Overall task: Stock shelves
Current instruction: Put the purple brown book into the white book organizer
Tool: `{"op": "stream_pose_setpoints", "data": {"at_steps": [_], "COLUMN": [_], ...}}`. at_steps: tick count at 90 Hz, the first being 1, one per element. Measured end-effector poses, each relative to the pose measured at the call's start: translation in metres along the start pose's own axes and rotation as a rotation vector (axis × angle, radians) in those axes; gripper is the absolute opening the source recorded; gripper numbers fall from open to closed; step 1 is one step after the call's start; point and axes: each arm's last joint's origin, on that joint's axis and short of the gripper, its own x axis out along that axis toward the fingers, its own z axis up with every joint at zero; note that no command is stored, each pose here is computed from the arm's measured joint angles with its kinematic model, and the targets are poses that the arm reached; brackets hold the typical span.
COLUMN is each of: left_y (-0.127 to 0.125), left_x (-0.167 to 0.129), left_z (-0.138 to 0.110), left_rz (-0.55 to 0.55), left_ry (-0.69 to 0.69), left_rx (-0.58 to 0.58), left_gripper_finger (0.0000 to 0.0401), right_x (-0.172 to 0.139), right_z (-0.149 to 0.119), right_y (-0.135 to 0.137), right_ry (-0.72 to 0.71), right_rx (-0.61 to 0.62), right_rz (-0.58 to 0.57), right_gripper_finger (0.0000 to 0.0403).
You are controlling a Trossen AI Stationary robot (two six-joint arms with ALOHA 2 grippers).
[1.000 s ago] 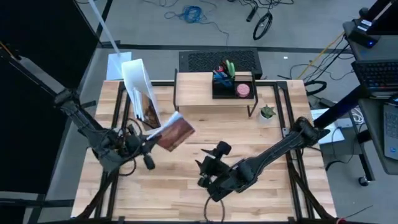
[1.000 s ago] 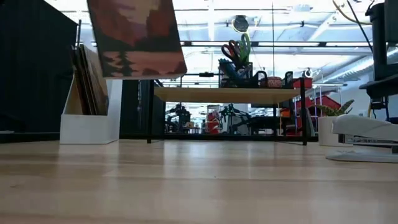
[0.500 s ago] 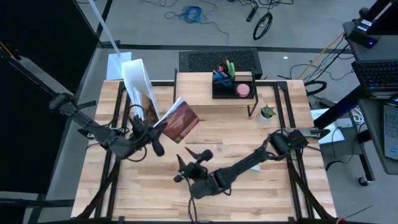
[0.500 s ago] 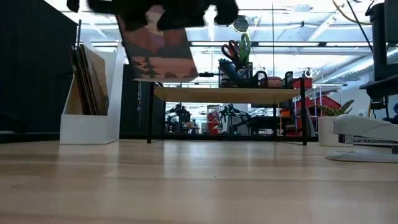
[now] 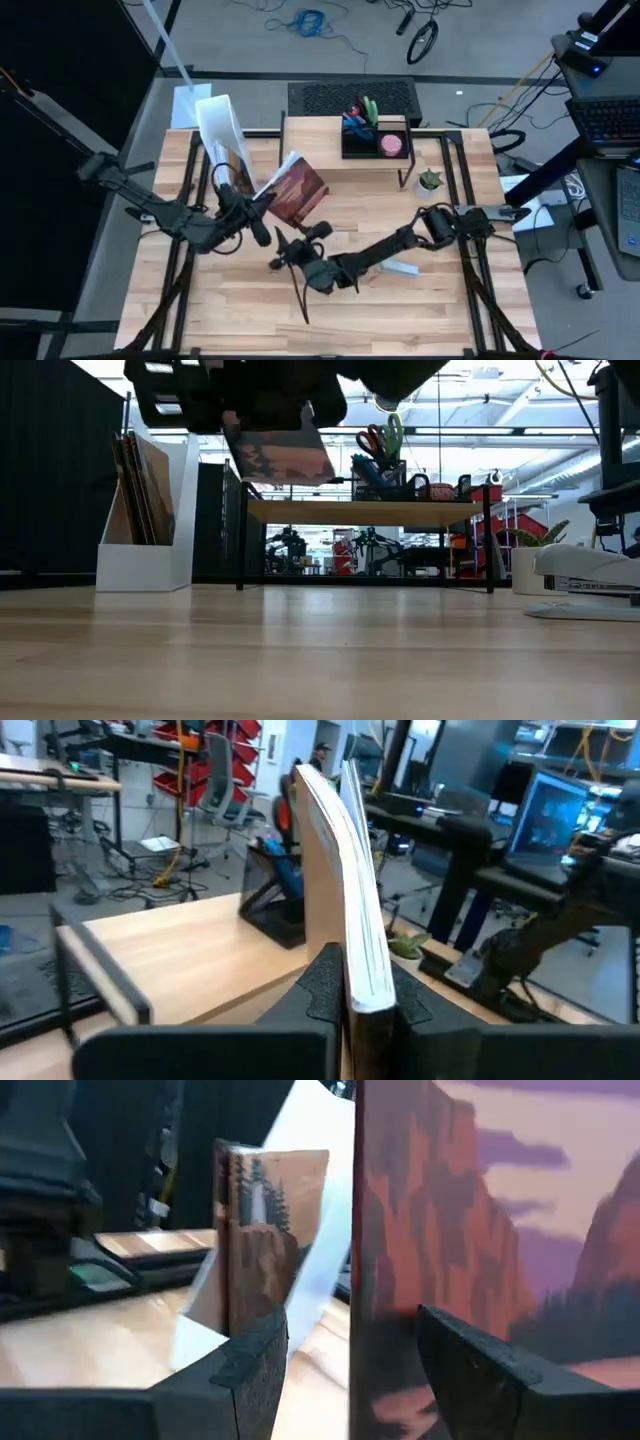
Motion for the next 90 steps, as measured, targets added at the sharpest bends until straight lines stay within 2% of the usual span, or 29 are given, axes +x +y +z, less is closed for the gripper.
{"op": "stream_pose_setpoints", "data": {"at_steps": [22,56,69,90], "left_y": [-0.004,-0.007,-0.008,-0.008], "left_x": [0.003,0.003,0.003,0.003], "left_z": [-0.005,-0.002,0.000,0.000], "left_rz": [-0.018,-0.081,-0.090,-0.092], "left_ry": [0.007,-0.002,-0.007,-0.009], "left_rx": [-0.001,-0.053,-0.067,-0.079], "left_gripper_finger": [0.0004,0.0005,0.0005,0.0005], "right_x": [0.005,0.013,0.014,0.013], "right_z": [0.000,0.001,0.001,0.002], "right_y": [-0.007,-0.011,-0.011,-0.011], "right_ry": [0.068,0.086,0.086,0.091], "right_rx": [-0.217,-0.259,-0.260,-0.286], "right_rz": [-0.156,-0.189,-0.190,-0.192], "right_gripper_finger": [0.0201,0.0194,0.0145,0.0016]}}
